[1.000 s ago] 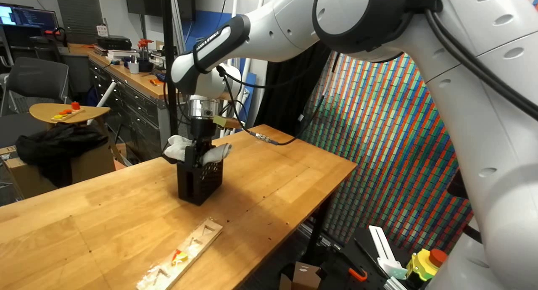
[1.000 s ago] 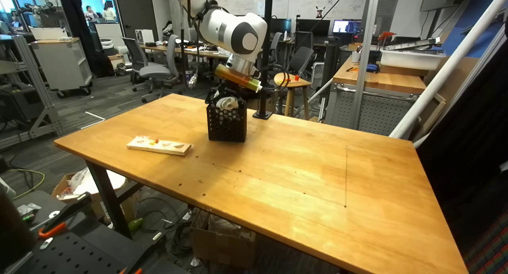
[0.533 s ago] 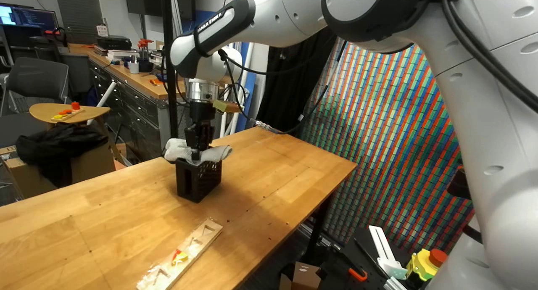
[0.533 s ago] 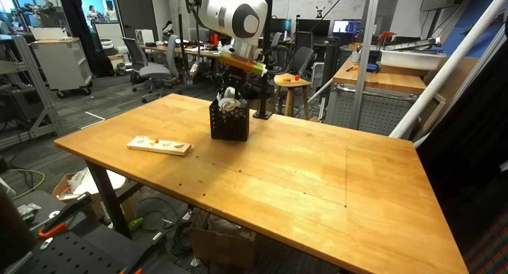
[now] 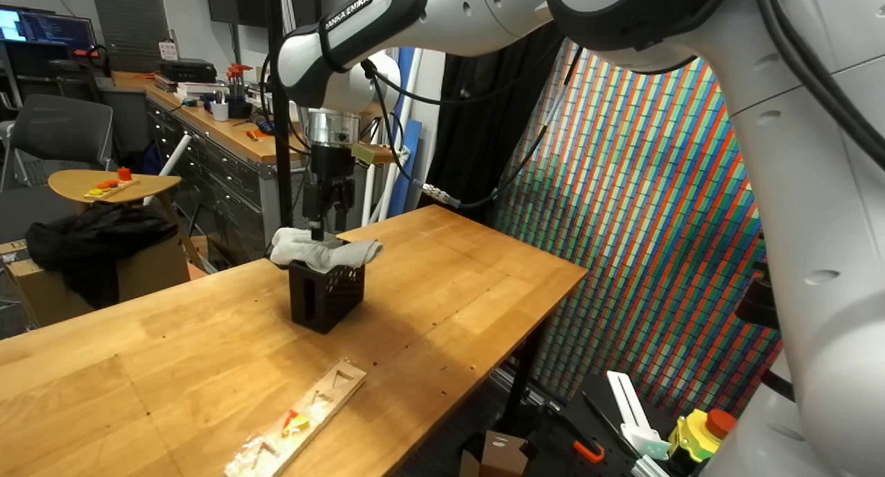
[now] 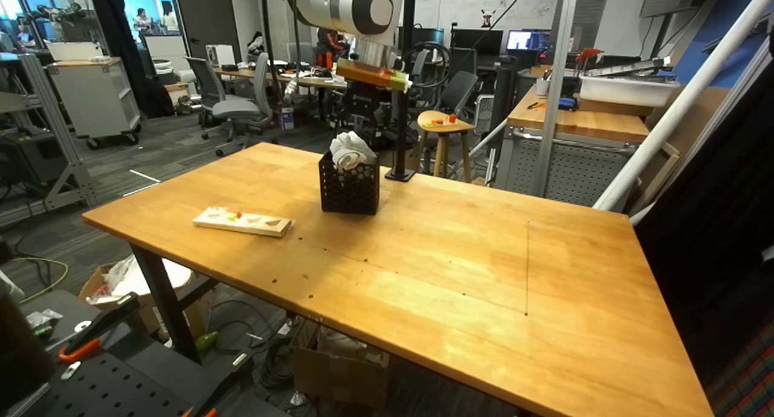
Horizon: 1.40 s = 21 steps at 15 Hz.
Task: Put the white towel in the black box
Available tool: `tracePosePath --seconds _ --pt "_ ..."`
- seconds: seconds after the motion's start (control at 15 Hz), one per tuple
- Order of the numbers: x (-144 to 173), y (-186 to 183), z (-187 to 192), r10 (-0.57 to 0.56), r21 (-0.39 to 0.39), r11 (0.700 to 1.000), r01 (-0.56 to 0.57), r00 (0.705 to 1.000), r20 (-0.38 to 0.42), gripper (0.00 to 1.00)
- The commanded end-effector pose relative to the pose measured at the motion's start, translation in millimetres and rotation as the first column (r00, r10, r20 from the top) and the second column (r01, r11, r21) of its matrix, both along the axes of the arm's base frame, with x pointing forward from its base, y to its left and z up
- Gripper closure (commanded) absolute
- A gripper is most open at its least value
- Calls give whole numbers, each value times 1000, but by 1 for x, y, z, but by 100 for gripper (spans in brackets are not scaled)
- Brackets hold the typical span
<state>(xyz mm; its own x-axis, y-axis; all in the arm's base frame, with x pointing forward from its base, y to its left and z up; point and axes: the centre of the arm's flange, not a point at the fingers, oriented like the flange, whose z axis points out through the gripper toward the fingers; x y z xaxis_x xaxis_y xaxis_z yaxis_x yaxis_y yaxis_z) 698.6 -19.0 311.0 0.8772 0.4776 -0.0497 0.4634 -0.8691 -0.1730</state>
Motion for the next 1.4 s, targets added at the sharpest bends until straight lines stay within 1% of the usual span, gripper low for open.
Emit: tracePosePath --seconds 0.0,0.07,0.2,0.27,0.4,0.6,0.67,0.73,0.87,0.93,1.0,1.07,1.33 --pt "-6 -6 23 21 -62 998 -18 999 44 38" --pt "-6 -7 25 24 -72 997 -21 999 47 48" --pt "-6 -6 28 31 -84 996 -27 998 50 62" --pt "-5 -6 28 33 -86 996 -28 998 51 72" --pt "-5 -3 27 35 -81 996 -31 998 50 85" --pt "-3 4 20 40 -68 997 -37 998 45 93" --pt "-3 5 18 42 -64 997 -40 998 42 94" --pt "-3 6 15 44 -63 997 -42 998 38 90" --pt "-3 6 9 43 -52 998 -41 999 31 89" --pt "-3 7 4 40 -44 998 -39 999 27 86" --pt "-3 7 0 38 -38 999 -38 999 22 88" --pt "-3 7 -5 37 -30 999 -37 999 17 87" --pt "-2 4 -24 24 -4 1000 -24 1000 -1 88"
